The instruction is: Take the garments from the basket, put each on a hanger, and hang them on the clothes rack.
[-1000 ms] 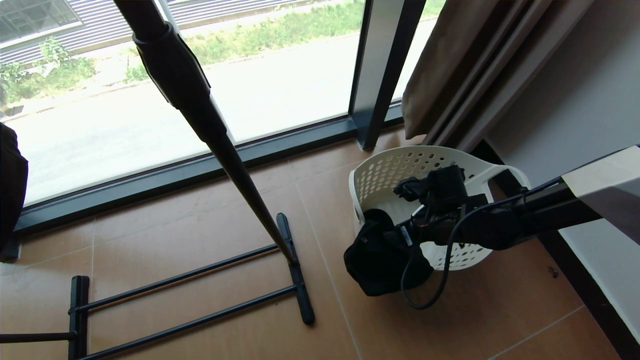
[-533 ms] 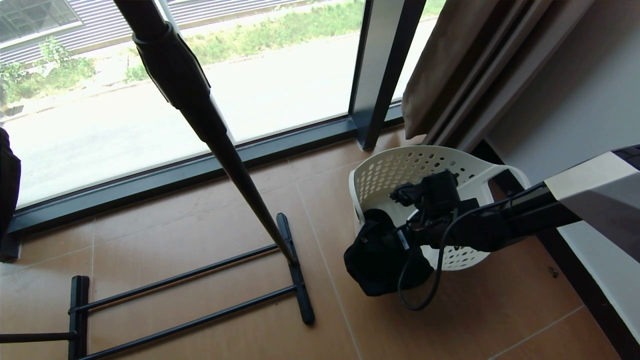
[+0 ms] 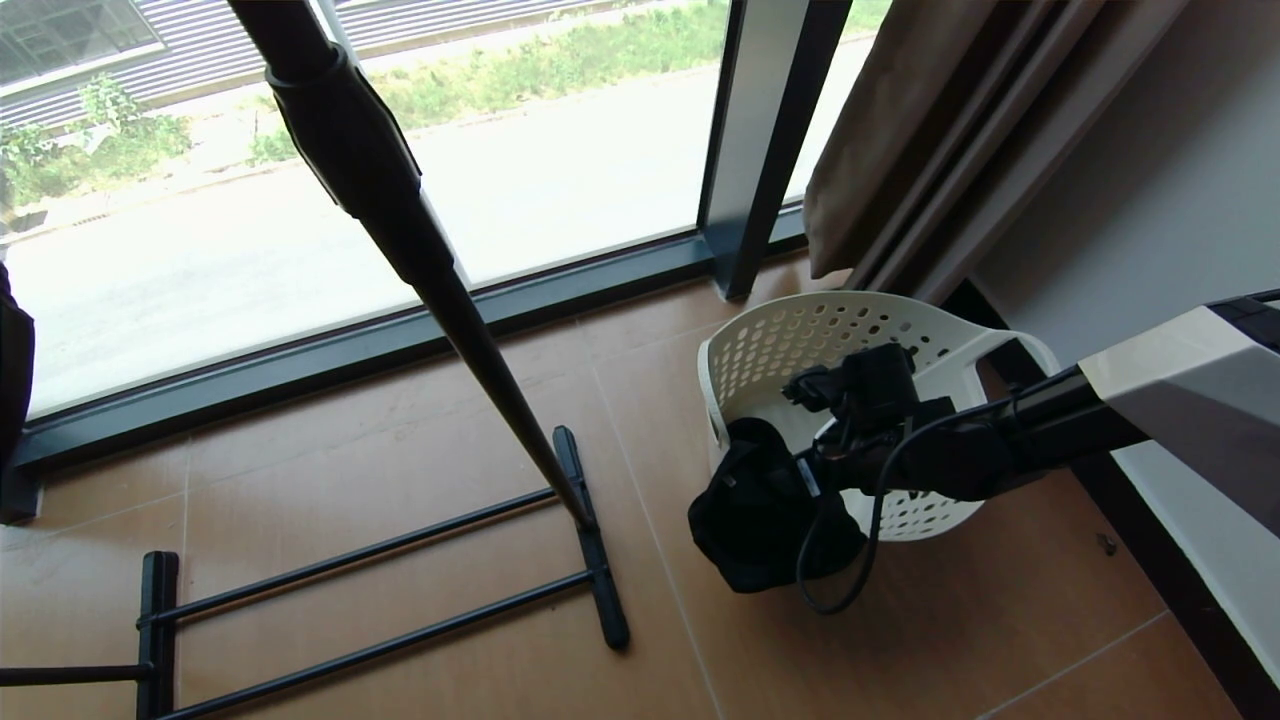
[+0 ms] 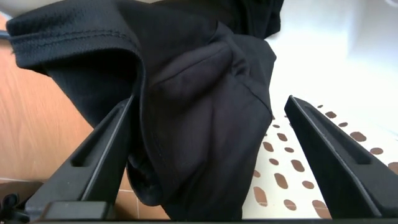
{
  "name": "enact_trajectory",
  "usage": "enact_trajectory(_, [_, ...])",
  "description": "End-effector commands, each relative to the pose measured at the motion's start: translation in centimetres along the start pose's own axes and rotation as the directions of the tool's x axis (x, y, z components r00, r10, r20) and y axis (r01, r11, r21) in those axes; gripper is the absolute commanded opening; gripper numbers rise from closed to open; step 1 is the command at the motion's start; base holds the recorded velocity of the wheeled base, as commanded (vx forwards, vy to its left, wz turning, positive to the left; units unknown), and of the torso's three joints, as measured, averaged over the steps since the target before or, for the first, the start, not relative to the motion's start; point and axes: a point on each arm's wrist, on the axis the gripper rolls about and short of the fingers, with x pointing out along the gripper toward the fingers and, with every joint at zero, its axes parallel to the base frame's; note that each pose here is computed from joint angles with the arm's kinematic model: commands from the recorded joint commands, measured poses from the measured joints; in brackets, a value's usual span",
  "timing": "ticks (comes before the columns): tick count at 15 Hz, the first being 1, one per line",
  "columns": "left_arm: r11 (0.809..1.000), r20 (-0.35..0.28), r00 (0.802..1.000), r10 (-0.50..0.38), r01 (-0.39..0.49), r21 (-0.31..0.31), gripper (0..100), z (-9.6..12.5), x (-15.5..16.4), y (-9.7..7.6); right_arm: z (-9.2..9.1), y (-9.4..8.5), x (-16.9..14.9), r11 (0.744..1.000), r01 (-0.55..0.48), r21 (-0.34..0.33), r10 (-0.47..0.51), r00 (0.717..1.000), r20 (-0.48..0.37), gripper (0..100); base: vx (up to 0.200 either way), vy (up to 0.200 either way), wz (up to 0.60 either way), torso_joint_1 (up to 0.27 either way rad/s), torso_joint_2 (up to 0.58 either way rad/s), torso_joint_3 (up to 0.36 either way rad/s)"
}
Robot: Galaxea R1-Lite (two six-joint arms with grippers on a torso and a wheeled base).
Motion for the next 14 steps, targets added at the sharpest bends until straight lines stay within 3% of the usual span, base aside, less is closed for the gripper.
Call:
enact_trajectory(1, [1.000,0.001,1.000,0.000,0.000,0.000,100,0.00,0.00,0.00,-0.12,-0.09,0.59,1.000,0.016,0.002,-0.016,1.000,-0.006,100,0.000,0.000,0.00,0.000,0.00,0.000])
enact_trajectory(7, [1.000,0.001,1.000,0.000,0.000,0.000,100,0.00,0.00,0.00,-0.29,0.07,1.25,1.000,0.019,0.005,-0.019,1.000,0.006,100,0.000,0.000,0.00,0.000,0.00,0.000])
enact_trajectory(8, [1.000,0.002,1.000,0.000,0.000,0.000,100,0.01,0.00,0.00,-0.33,0.08,1.30,1.000,0.019,0.004,-0.019,1.000,0.005,0,0.000,0.000,0.00,0.000,0.00,0.000])
enact_trajectory(14, [1.000,0.001,1.000,0.000,0.000,0.002,100,0.00,0.00,0.00,-0.46,0.30,0.83,0.999,0.039,0.010,-0.039,0.997,0.068,0,0.000,0.000,0.00,0.000,0.00,0.000])
